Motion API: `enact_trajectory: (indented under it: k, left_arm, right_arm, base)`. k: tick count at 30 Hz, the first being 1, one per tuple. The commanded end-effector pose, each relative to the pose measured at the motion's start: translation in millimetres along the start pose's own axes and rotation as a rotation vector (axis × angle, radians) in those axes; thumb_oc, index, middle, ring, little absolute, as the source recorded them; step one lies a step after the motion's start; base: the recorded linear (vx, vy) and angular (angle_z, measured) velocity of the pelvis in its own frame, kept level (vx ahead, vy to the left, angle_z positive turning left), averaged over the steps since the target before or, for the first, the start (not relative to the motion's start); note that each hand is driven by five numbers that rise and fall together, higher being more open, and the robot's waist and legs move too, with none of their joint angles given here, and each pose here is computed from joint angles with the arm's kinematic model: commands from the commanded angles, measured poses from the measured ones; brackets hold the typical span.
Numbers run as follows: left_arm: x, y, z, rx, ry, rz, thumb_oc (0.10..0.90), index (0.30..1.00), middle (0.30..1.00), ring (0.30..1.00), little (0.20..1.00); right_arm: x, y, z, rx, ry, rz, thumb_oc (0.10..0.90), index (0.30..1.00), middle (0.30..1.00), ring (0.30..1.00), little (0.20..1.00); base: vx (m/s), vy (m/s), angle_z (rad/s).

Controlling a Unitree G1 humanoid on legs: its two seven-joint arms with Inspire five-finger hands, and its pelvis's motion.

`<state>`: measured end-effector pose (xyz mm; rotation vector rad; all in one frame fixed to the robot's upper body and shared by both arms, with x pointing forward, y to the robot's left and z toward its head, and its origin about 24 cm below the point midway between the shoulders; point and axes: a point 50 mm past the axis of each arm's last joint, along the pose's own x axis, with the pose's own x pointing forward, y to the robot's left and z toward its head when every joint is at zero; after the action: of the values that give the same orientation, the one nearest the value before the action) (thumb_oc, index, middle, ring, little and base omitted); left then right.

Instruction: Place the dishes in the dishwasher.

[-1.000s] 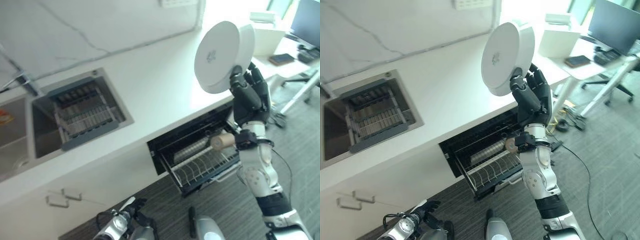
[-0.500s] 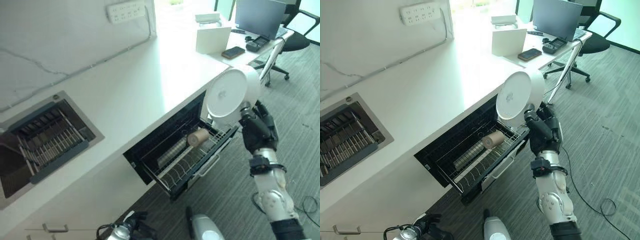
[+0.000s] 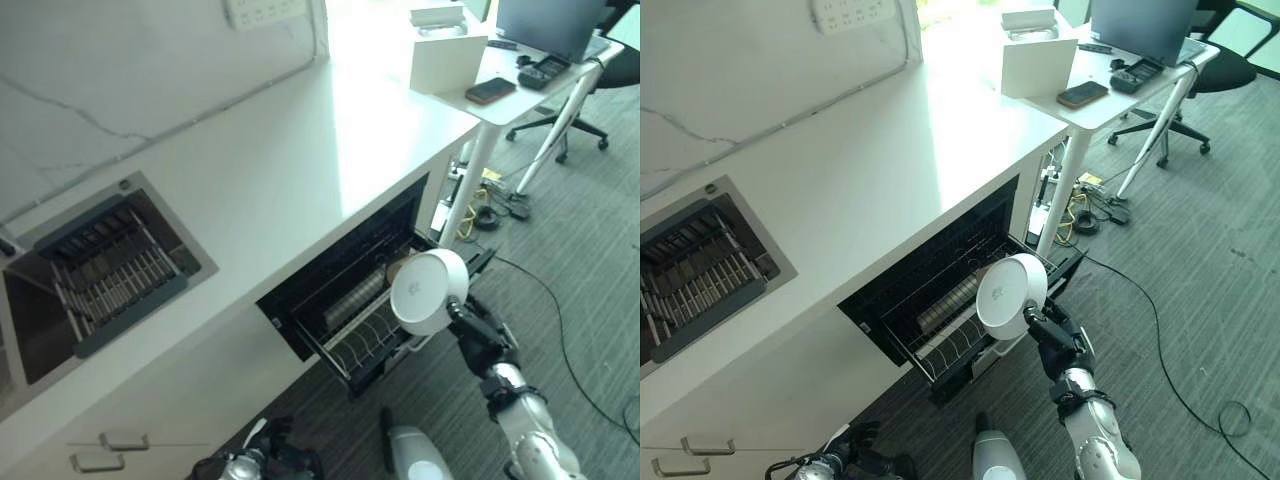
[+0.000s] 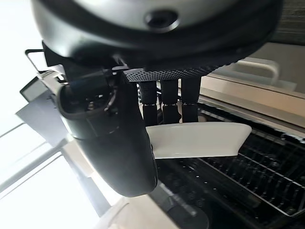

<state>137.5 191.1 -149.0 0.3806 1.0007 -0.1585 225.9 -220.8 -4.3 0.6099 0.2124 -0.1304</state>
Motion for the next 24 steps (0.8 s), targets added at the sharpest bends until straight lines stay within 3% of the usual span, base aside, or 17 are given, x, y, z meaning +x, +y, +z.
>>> enact_trajectory:
  k: [1,7,11,16,24]
  left_arm:
    - [-3,10,-9,0.048,0.009,0.031,0.800,0.900,0.900,0.900,0.900]
    - [-4,7,-10,0.038,0.005,0.014,0.800,0.900,0.900,0.900,0.900]
    - [-4,5,-9,0.050,0.000,0.005,0.800,0.900,0.900,0.900,0.900]
    - [-3,5,-5,0.069,-0.018,-0.008,0.800,0.900,0.900,0.900,0.900]
    - [-2,7,-1,0.034,-0.027,-0.015,0.800,0.900,0.900,0.900,0.900]
  right_arm:
    - [16,57,62,-0.018,-0.318,0.267,0.400,0.300,0.300,0.300,0.300]
    - [21,71,61,-0.065,-0.309,0.291,0.400,0.300,0.300,0.300,0.300]
    - [23,79,65,-0.195,-0.352,0.277,0.400,0.300,0.300,0.300,0.300]
    - [41,71,62,-0.439,-0.360,0.136,0.400,0.300,0.300,0.300,0.300]
    - [57,66,67,-0.591,-0.390,0.011,0.400,0.300,0.300,0.300,0.300]
  base:
    - [0.03,-0.026,0.20]
    - [0.04,-0.015,0.22]
    - [0.00,-0.001,0.14]
    - [-0.01,0.008,0.19]
    - [0.01,0.013,0.11]
